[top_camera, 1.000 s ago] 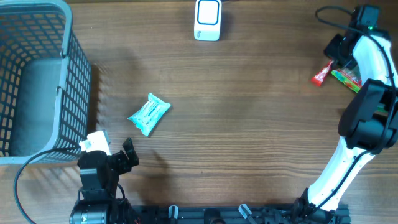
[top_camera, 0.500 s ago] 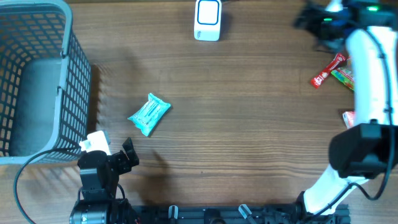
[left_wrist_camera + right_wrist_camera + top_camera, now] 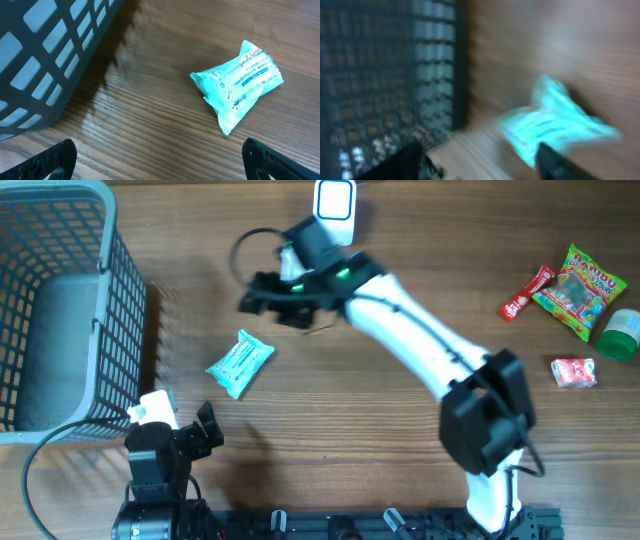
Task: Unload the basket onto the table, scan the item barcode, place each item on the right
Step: 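Move the right gripper to the green wipes pack and grasp it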
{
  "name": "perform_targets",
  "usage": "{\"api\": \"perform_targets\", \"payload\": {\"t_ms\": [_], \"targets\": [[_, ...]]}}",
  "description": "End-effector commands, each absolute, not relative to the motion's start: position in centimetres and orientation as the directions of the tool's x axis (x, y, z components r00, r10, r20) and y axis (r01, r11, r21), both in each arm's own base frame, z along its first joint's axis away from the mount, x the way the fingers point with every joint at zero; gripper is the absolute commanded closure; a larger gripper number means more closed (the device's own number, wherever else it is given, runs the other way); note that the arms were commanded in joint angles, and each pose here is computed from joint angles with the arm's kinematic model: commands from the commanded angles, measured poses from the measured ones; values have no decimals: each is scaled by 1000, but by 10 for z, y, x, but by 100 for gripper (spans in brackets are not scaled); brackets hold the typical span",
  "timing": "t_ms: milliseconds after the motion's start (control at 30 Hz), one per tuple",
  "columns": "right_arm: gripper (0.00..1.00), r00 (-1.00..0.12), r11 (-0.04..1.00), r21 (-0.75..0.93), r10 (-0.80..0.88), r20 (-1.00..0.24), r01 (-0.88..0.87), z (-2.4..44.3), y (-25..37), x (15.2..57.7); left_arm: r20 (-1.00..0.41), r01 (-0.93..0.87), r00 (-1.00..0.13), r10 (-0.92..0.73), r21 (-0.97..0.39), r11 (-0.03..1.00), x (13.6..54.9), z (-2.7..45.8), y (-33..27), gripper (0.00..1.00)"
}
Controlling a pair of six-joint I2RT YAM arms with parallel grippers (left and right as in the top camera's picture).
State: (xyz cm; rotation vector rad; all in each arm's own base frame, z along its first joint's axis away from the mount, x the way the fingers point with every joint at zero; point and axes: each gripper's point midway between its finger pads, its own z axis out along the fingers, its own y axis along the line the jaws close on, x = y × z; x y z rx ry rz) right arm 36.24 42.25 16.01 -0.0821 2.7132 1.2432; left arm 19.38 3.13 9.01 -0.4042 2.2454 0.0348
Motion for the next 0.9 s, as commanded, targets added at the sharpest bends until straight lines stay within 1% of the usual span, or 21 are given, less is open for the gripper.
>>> {"api": "perform_targets", "payload": {"t_ms": [0, 33, 67, 133, 233, 300, 367, 400, 467, 533, 567, 600, 633, 733, 767, 800, 833, 867], "targets": [[78, -975, 686, 723, 92, -201, -85, 124, 467, 359, -755, -299, -601, -264, -95, 950, 194, 90, 33, 0], [95, -968, 722, 692, 168, -188, -9, 107, 468, 360, -755, -299, -601, -264, -95, 950, 194, 90, 33, 0], [95, -964, 741, 671, 188, -189, 13, 92, 472, 358, -755, -299, -601, -264, -95, 950, 194, 90, 33, 0], [95, -967, 752, 659, 178, -182, 15, 71, 477, 356, -755, -299, -601, -264, -95, 950, 194, 90, 33, 0], [95, -982, 753, 657, 155, -106, 48, 37, 480, 350, -755, -299, -601, -264, -95, 950, 194, 90, 33, 0], [95, -986, 776, 628, 147, -78, 66, 17, 476, 345, -755, -299, -601, -264, -95, 950, 194, 90, 33, 0], [95, -990, 821, 566, 133, -50, 81, 0, 461, 338, -755, -299, -601, -264, -95, 950, 194, 90, 33, 0], [95, -994, 855, 517, 95, -59, 51, -7, 448, 336, -755, -299, -601, -264, -95, 950, 194, 90, 33, 0], [95, -995, 924, 381, 65, -72, 32, -15, 407, 338, -755, -299, -601, -264, -95, 950, 194, 90, 33, 0], [95, -997, 957, 289, 38, -68, 17, -12, 372, 343, -755, -299, -601, -264, -95, 950, 194, 90, 33, 0], [95, -998, 961, 276, 1, -62, -16, -6, 359, 346, -755, -299, -601, -264, -95, 950, 194, 90, 33, 0], [95, -996, 958, 279, -55, -64, -71, 7, 345, 351, -755, -299, -601, -264, -95, 950, 194, 90, 33, 0], [95, -995, 959, 269, -72, -70, -88, 19, 332, 356, -755, -299, -601, -264, -95, 950, 194, 90, 33, 0], [95, -995, 958, 274, -64, -80, -84, 62, 305, 365, -755, -299, -601, -264, -95, 950, 194, 90, 33, 0], [70, -994, 951, 294, -80, -80, -100, 76, 302, 362, -755, -299, -601, -264, -95, 950, 194, 90, 33, 0], [37, -990, 938, 320, -112, -84, -133, 92, 300, 358, -755, -299, -601, -264, -95, 950, 194, 90, 33, 0], [0, -988, 937, 318, -118, -94, -143, 104, 293, 355, -755, -299, -601, -264, -95, 950, 194, 90, 33, 0], [0, -988, 947, 290, -107, -116, -136, 111, 284, 358, -755, -299, -601, -264, -95, 950, 194, 90, 33, 0]]}}
